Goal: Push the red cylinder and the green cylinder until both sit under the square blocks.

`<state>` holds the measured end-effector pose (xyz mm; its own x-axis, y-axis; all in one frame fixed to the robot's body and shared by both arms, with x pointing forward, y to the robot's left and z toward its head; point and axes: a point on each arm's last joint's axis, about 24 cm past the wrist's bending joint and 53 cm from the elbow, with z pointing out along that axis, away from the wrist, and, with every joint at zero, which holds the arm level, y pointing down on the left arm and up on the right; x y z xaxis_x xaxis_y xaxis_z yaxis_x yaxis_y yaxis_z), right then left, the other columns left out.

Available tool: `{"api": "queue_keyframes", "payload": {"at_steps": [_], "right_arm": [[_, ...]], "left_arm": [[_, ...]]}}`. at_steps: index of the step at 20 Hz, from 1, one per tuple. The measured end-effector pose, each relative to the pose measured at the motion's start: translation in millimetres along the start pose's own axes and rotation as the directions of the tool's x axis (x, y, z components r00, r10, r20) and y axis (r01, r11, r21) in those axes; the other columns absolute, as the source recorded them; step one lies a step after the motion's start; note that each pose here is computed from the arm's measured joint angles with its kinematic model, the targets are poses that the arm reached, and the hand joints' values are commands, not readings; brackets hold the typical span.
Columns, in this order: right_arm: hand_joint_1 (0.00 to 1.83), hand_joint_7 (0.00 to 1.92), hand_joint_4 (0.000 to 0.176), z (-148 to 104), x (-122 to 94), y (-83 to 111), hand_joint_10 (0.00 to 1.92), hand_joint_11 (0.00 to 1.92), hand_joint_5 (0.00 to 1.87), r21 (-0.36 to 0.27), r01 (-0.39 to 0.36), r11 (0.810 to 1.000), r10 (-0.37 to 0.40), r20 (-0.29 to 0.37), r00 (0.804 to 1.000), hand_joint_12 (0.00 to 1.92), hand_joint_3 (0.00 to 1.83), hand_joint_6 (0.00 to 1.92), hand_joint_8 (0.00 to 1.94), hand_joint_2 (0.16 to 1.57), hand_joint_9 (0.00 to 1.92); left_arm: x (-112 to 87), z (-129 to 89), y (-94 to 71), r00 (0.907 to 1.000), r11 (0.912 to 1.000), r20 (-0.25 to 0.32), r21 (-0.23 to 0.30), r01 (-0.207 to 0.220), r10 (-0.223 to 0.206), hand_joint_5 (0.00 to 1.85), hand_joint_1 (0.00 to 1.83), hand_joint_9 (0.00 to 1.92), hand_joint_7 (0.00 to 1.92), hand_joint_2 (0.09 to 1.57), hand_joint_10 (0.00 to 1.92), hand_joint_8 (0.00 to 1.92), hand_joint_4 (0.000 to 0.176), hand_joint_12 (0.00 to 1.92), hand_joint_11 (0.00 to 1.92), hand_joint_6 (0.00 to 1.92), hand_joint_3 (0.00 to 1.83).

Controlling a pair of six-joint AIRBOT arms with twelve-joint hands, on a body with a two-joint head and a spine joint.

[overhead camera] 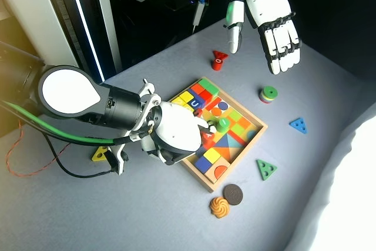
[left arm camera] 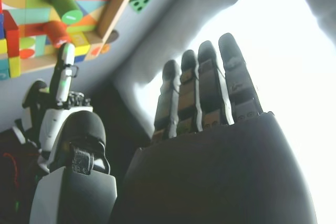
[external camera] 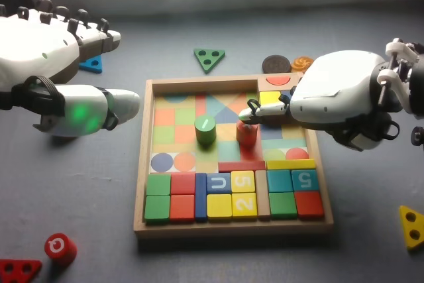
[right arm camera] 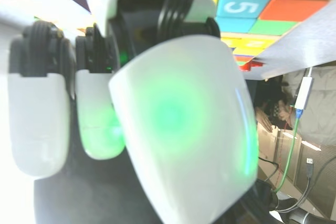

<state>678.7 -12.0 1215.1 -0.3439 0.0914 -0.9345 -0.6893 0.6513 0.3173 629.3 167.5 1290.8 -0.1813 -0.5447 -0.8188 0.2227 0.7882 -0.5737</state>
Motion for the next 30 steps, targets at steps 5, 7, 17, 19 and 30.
{"api": "queue_keyframes", "payload": {"at_steps": [5, 7, 17, 19, 30], "right_arm": [[1.76, 1.83, 0.0, 0, 6, -1.8, 1.92, 1.92, 0.11, 0.003, -0.003, 1.0, 0.003, -0.011, 1.0, 1.92, 0.9, 0.01, 1.94, 0.82, 1.92], [1.75, 1.82, 0.0, 0, 8, -1.5, 1.92, 1.92, 0.11, 0.0, -0.006, 1.0, 0.006, -0.015, 1.0, 1.92, 0.9, 0.01, 1.94, 0.82, 1.92], [1.78, 1.8, 0.0, -17, 7, -15.4, 1.92, 1.92, 0.14, 0.015, -0.011, 1.0, 0.011, -0.013, 1.0, 1.92, 0.82, 0.01, 1.94, 0.84, 1.92], [1.77, 1.79, 0.0, -26, 9, -20.4, 1.92, 1.92, 0.15, 0.021, -0.009, 1.0, 0.009, -0.016, 1.0, 1.92, 0.82, 0.01, 1.94, 0.84, 1.92], [1.76, 1.8, 0.0, -61, 22, -33.9, 1.92, 1.92, 0.15, 0.021, 0.02, 1.0, -0.019, -0.051, 0.998, 1.92, 0.75, 0.0, 1.94, 0.88, 1.92]], "left_arm": [[-0.3, 0, -0.3, 1.0, 1.0, 0.001, 0.001, -0.003, 0.003, 0.13, 0.0, 0.12, 0.14, 1.3, 0.0, 0.01, 0.0, 0.3, 0.0, 0.0, 0.0], [-0.3, 0, -0.3, 1.0, 1.0, 0.001, 0.001, -0.003, 0.003, 0.15, 0.0, 0.14, 0.15, 1.31, 0.0, 0.0, 0.0, 0.33, 0.0, 0.0, 0.0], [-2.5, -1, 1.8, 1.0, 1.0, 0.006, -0.002, -0.006, 0.006, 0.14, 0.0, 0.14, 0.16, 1.31, 0.0, 0.0, 0.0, 0.31, 0.0, 0.0, 0.0], [-2.5, -1, 1.8, 1.0, 1.0, 0.006, -0.003, -0.006, 0.006, 0.13, 0.0, 0.13, 0.15, 1.32, 0.0, 0.0, 0.0, 0.28, 0.0, 0.0, 0.0], [-2.2, -1, 1.3, 1.0, 1.0, 0.006, -0.002, -0.007, 0.007, 0.13, 0.0, 0.13, 0.15, 1.33, 0.0, 0.0, 0.0, 0.27, 0.0, 0.0, 0.0]]}}
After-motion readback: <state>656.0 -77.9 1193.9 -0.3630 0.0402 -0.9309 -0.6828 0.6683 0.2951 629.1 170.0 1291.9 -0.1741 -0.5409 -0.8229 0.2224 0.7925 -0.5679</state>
